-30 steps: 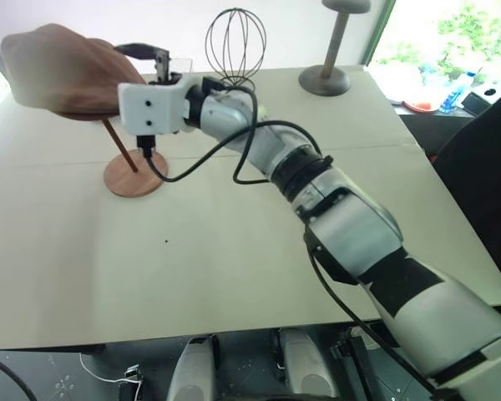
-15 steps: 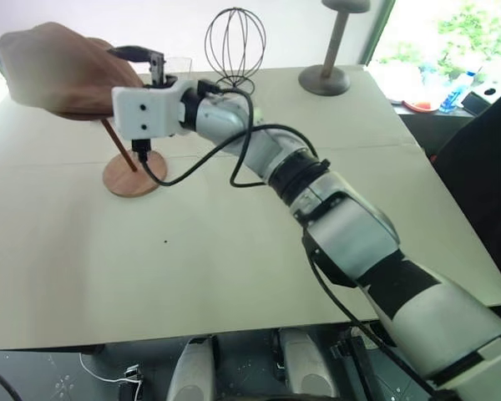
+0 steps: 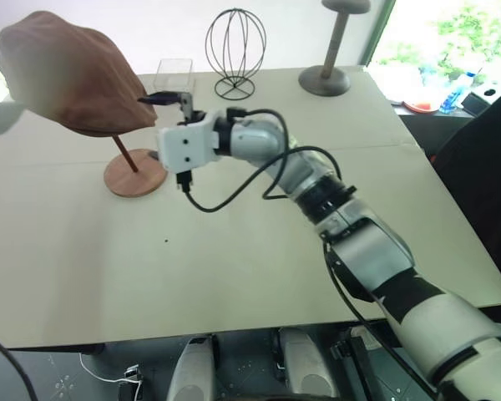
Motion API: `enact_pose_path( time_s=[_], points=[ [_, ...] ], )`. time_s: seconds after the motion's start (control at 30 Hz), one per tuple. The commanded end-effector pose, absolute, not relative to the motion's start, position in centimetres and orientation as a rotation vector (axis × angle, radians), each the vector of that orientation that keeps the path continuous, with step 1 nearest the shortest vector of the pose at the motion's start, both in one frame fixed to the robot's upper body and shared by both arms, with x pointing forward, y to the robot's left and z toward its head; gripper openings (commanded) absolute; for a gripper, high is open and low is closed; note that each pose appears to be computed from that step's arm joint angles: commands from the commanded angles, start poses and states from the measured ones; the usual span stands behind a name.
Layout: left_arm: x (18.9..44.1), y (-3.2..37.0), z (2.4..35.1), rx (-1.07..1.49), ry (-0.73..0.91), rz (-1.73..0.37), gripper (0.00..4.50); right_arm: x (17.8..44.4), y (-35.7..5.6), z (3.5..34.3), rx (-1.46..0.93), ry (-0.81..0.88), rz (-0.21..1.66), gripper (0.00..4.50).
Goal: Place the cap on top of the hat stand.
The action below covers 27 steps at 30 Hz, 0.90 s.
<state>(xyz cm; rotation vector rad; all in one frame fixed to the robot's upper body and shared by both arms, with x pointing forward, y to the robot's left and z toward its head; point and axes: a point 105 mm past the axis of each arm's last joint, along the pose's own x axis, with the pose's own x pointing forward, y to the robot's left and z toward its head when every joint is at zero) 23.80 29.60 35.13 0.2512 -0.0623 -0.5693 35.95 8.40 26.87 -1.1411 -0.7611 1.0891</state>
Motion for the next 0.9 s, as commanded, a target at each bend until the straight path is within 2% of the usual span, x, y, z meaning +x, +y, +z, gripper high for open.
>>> enact_pose_path(
  time_s=[0.03,0.17,0.2,0.3,0.4,0.6,0.9],
  points=[
    [23.7,27.4,36.0,0.385,-0.029,-0.662,4.50,34.5,5.9,28.7,-1.020,-0.726,1.147,4.26],
    [24.3,25.4,35.8,0.580,0.034,-0.742,4.50,32.9,1.1,29.8,-0.808,-0.505,1.272,4.26],
    [24.5,25.1,35.8,0.633,0.037,-0.750,4.50,32.9,-0.2,30.3,-0.746,-0.434,1.279,4.40],
    [25.5,23.9,35.3,0.812,0.054,-0.756,4.50,32.8,-4.1,31.5,-0.630,-0.253,1.265,4.40],
    [26.3,22.9,34.4,0.982,0.058,-0.754,4.50,31.5,-7.3,32.5,-0.473,-0.069,1.309,4.40],
    [28.0,22.3,33.1,1.356,0.041,-0.656,4.50,29.2,-10.2,35.2,-0.324,-0.002,1.332,4.40],
    [29.8,21.4,30.8,1.668,-0.023,-0.493,4.50,28.5,-12.0,38.9,-0.163,0.003,1.291,4.40]
  ],
)
